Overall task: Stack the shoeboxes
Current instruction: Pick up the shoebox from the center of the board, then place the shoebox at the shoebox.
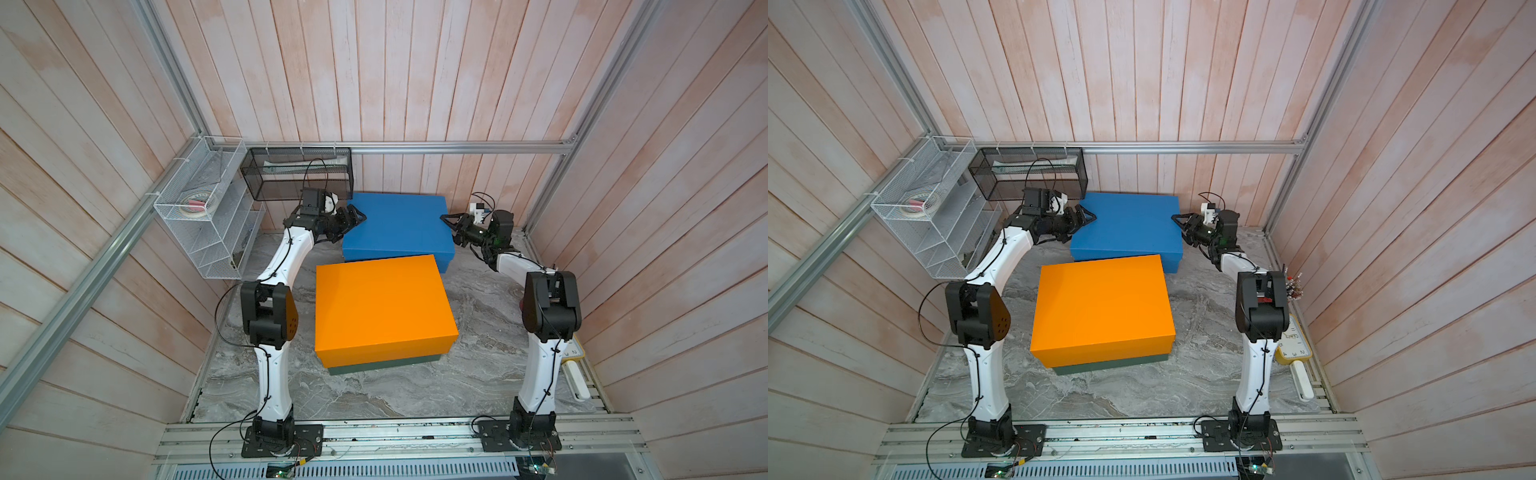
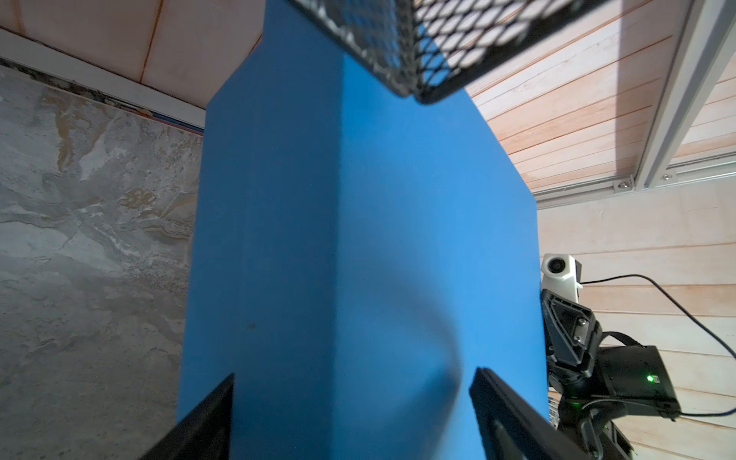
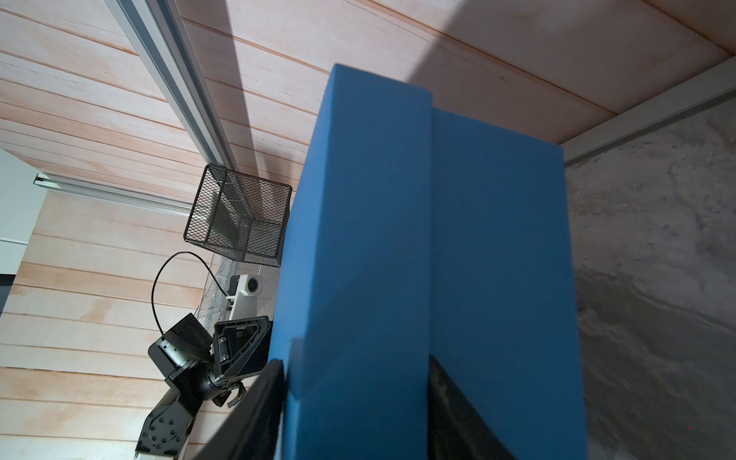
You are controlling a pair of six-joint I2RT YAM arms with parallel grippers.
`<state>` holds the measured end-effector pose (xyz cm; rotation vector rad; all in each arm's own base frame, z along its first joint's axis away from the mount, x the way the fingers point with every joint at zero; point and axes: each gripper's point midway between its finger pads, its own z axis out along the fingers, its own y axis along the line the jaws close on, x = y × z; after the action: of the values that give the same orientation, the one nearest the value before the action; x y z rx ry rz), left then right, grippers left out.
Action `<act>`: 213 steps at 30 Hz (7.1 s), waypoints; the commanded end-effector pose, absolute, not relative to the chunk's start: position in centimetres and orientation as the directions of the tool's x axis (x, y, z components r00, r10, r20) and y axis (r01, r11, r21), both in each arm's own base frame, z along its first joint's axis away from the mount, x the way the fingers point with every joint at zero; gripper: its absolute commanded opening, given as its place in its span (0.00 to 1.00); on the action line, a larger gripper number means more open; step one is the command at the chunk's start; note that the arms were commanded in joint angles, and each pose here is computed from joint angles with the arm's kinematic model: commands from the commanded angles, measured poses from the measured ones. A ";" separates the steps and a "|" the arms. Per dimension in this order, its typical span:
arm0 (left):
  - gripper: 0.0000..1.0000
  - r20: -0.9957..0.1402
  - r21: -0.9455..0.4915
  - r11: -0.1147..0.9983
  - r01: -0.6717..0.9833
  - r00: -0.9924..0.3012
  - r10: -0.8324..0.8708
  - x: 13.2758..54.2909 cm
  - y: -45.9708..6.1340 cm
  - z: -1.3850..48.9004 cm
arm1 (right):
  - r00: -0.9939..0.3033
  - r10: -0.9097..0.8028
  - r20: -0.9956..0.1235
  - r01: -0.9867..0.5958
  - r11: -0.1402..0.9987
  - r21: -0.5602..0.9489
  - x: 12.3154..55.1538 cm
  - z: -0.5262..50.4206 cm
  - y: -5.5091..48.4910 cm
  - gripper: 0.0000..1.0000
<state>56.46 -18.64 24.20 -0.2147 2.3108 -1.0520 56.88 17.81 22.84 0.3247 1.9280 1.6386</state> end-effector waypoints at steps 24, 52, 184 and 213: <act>0.90 -0.505 -0.788 0.482 0.384 -0.851 -0.147 51.5 -31.1 30.5 | -0.881 0.300 -0.366 -0.354 0.097 0.930 50.2 30.0 23.3 0.55; 0.90 -0.582 -0.753 0.486 0.444 -0.794 -0.175 48.9 -30.4 36.1 | -0.850 0.293 -0.437 -0.432 0.084 0.898 47.6 35.9 24.0 0.54; 0.89 -0.460 -0.782 0.571 0.252 -0.851 -0.255 24.8 -25.2 36.4 | -0.955 0.185 -0.232 -0.209 0.136 0.968 21.6 38.1 30.9 0.55; 0.92 -0.458 -0.743 0.631 0.226 -0.858 -0.231 24.2 -25.4 35.1 | -0.962 0.206 -0.179 -0.150 0.146 0.978 20.6 36.2 29.8 0.55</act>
<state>26.87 -13.95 34.32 -0.4118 2.2351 -0.6473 30.07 22.52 35.40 0.5141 1.9606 1.5285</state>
